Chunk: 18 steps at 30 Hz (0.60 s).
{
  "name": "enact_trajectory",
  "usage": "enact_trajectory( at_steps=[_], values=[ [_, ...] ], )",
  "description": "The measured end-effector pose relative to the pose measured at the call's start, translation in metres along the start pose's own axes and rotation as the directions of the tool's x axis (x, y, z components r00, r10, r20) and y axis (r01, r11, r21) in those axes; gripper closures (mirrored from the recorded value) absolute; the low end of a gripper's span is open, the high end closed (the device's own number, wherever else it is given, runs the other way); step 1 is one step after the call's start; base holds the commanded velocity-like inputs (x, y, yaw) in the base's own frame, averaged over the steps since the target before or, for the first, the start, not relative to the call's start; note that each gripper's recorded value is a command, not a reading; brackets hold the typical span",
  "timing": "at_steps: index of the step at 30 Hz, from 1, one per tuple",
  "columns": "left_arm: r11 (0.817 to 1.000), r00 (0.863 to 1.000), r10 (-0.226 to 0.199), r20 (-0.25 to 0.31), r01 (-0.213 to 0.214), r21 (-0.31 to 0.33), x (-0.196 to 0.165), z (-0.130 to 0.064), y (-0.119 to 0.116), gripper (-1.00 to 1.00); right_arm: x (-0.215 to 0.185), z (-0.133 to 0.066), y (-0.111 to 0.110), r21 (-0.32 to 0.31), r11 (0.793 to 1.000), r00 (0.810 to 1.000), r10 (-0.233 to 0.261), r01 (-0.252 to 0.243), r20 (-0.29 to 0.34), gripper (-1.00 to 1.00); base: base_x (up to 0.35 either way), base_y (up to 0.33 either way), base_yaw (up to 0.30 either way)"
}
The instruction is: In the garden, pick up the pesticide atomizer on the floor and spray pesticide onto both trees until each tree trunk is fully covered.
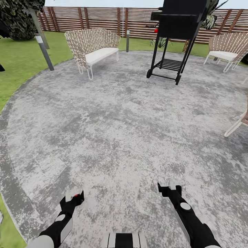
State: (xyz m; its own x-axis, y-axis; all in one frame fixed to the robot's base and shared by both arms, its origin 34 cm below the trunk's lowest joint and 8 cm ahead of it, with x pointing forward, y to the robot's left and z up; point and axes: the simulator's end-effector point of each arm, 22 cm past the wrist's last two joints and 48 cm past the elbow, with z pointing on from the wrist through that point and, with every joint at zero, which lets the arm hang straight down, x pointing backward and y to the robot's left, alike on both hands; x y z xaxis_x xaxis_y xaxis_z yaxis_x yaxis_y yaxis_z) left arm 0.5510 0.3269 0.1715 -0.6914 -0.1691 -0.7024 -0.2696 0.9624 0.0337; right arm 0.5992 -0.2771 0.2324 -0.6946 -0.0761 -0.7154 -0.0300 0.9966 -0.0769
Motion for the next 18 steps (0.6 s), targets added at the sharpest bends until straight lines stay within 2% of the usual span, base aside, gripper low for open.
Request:
enact_trajectory(
  at_steps=[14,18],
  values=[
    [1.000,0.997,0.018,-0.075,-0.019,-0.011,0.045,0.008,0.006,-1.00,0.046,0.012,0.003,-0.005,1.000,0.997,-0.004,0.004,-0.079,-1.00,0.000,0.000,0.000],
    [1.000,0.997,0.018,-0.078,-0.019,-0.012,0.047,0.009,0.006,-1.00,0.048,0.013,0.003,-0.006,1.000,0.997,-0.004,0.003,-0.083,-1.00,0.000,0.000,0.000]
  ],
)
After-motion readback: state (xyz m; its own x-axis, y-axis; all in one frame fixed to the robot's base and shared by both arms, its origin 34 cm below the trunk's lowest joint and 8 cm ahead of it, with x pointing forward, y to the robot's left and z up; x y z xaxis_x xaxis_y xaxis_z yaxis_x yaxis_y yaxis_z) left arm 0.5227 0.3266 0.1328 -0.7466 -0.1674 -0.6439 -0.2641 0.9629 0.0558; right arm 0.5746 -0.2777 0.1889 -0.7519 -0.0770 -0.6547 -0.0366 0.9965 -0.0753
